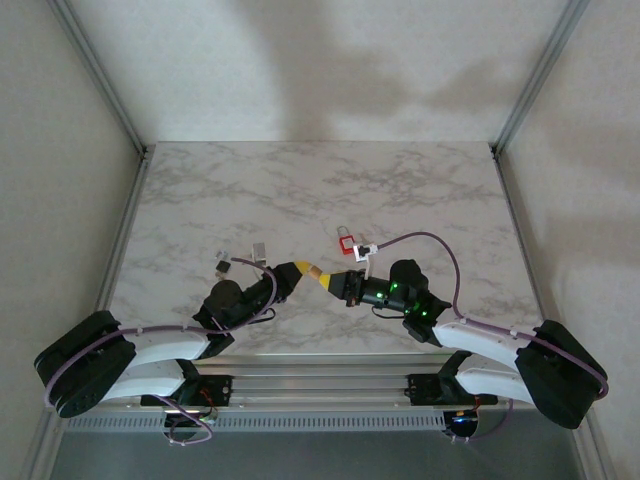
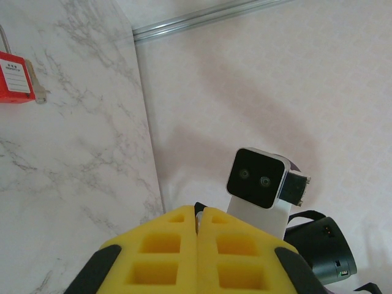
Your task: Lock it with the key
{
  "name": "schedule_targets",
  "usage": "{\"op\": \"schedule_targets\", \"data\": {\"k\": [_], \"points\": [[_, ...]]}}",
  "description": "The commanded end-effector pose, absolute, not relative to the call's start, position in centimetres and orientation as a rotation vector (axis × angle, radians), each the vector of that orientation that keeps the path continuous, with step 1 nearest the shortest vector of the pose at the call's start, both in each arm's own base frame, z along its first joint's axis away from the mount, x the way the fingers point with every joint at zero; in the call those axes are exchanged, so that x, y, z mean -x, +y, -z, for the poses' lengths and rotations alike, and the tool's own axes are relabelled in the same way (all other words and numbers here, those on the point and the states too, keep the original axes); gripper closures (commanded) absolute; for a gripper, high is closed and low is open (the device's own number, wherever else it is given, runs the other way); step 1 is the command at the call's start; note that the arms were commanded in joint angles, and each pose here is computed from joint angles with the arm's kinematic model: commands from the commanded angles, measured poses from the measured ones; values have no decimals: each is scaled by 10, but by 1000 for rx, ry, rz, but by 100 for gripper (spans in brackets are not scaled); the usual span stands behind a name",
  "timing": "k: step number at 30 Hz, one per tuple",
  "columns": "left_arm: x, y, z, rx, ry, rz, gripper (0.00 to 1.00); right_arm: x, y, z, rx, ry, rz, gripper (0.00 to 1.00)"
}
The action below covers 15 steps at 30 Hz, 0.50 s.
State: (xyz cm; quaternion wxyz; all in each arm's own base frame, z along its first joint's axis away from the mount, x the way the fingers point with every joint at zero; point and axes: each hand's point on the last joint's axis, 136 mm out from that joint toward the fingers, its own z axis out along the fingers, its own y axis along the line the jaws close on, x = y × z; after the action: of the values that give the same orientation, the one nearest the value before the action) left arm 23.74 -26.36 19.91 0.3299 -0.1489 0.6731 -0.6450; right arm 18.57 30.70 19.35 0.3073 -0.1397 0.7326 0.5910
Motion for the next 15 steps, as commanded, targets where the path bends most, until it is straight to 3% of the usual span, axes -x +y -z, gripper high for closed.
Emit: {"op": "schedule_targets", "data": {"k": [1,15], "points": [[-236,-263,-211,409,1700,1736,100,-184,310,-211,408,1870,-1587,100],[-238,-249,-209,485,1658,1712,100,-183,312,-208,411,1886,-1599,100]]}}
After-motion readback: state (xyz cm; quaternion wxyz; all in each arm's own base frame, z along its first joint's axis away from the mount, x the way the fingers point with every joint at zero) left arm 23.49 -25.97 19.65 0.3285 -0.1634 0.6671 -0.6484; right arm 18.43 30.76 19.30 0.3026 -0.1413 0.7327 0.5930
